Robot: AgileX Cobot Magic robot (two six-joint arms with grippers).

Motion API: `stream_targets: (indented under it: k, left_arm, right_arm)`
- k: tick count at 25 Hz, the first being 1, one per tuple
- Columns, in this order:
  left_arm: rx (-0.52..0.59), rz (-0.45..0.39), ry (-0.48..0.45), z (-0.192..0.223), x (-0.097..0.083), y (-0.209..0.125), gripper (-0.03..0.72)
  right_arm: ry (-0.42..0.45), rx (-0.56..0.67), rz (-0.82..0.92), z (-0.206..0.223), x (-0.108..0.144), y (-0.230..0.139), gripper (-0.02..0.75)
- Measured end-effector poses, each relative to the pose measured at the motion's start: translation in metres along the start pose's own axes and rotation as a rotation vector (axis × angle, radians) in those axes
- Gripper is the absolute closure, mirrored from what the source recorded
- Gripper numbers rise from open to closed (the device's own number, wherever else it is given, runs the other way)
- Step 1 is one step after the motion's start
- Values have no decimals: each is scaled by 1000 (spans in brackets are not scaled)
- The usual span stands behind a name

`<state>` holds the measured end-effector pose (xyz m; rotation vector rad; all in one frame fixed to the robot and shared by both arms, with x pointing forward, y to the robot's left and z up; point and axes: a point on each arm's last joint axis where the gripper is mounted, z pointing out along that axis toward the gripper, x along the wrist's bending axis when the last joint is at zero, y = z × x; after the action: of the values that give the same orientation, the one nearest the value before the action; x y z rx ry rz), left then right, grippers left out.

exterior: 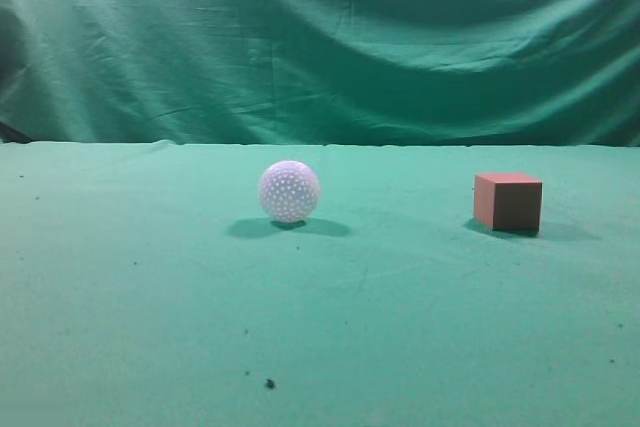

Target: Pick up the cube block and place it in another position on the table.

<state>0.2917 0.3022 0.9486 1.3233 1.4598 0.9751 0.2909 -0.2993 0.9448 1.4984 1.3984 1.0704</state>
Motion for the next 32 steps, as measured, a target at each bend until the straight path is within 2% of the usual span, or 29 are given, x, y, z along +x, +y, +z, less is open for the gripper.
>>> stream_targets:
  k: [22,24,27,30,32]
  left_arm:
    - [0,0,0,0,0,0,426]
    - [0,0,0,0,0,0,426]
    - [0,0,0,0,0,0,426]
    - [0,0,0,0,0,0,426]
    - [0,0,0,0,0,0,426]
  right_arm:
    - [3,-19,5,0,0,2,738]
    - [38,-87,134,0,3,8,738]
    - [86,-316,296,-4,3,28,738]
    - [95,-536,315,-13,1,46,738]
    - [97,-552,310,-16,1,53,738]
